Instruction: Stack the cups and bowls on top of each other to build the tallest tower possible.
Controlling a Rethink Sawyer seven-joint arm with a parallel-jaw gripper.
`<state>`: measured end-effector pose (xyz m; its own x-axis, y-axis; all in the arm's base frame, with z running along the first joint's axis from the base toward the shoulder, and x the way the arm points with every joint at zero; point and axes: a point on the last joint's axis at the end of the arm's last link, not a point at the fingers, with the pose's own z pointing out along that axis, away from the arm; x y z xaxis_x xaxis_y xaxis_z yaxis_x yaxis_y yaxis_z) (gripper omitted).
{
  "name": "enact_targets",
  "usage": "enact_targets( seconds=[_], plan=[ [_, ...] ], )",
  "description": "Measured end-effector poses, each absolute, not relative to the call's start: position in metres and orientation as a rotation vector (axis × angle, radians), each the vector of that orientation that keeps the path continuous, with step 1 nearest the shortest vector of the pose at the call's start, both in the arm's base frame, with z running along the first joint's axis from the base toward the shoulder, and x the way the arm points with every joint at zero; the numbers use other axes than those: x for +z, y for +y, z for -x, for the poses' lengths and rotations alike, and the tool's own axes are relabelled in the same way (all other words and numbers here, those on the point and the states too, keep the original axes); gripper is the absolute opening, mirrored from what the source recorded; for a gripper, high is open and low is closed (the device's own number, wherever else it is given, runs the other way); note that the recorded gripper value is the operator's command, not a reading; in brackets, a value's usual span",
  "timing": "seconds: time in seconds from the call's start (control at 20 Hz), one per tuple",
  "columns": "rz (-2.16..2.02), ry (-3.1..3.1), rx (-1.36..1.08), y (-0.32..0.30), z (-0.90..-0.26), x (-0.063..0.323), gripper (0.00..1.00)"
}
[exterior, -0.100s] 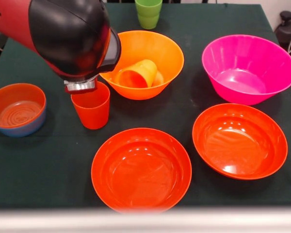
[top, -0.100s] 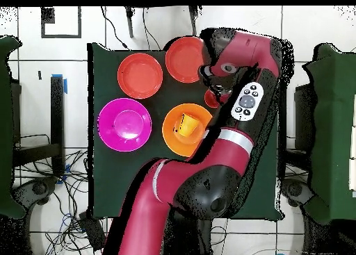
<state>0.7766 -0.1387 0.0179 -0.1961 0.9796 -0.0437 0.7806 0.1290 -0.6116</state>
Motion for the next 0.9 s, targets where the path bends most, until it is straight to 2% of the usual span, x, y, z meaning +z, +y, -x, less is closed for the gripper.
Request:
enact_targets(
  seconds=[0.05,0.9],
  plan=[
    [1.704,-2.045,0.741,-0.139,-0.777,0.02,1.0],
    [1.725,-2.046,0.738,-0.144,-0.78,0.034,1.0]
  ],
)
